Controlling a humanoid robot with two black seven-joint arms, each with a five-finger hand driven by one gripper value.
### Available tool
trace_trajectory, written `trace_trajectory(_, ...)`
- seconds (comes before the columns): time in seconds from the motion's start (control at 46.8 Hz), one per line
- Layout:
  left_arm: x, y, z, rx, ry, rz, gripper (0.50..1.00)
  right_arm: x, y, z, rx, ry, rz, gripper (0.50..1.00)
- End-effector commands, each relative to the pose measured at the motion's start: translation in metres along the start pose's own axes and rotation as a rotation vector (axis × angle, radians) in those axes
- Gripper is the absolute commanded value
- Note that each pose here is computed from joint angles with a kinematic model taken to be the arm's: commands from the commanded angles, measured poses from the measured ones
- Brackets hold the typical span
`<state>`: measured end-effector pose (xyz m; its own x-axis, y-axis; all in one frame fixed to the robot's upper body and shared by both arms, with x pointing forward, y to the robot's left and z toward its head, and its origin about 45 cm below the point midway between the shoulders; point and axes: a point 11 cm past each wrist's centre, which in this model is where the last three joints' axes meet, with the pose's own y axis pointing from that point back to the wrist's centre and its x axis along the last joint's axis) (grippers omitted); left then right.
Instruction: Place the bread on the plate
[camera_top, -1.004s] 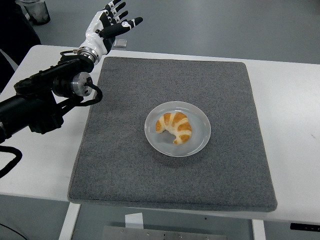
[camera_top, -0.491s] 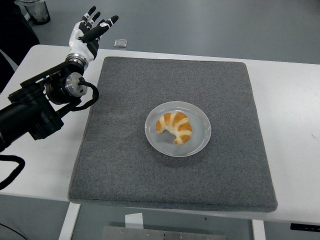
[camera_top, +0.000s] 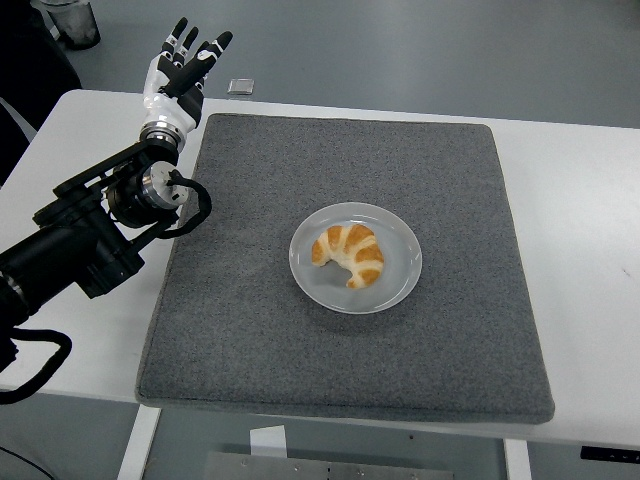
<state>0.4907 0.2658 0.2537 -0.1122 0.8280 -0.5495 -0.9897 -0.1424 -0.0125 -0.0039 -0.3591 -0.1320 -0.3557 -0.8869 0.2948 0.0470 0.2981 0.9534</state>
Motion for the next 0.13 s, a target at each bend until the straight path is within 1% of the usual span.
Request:
trace_trajectory(0.0, 0.0011, 0.0003, -0.0006, 0.001, -0.001, 0.003, 0.996, 0.0004, 0.0000, -0.0006, -0.002, -0.007, 0.003, 0.952)
trace_trajectory(0.107, 0.0045, 0.0005, 0.0000, -0.002, 0.010, 0.016, 0.996, 0.0000, 0.0001, -0.0011, -0.004, -0.016, 0.002, 0.952)
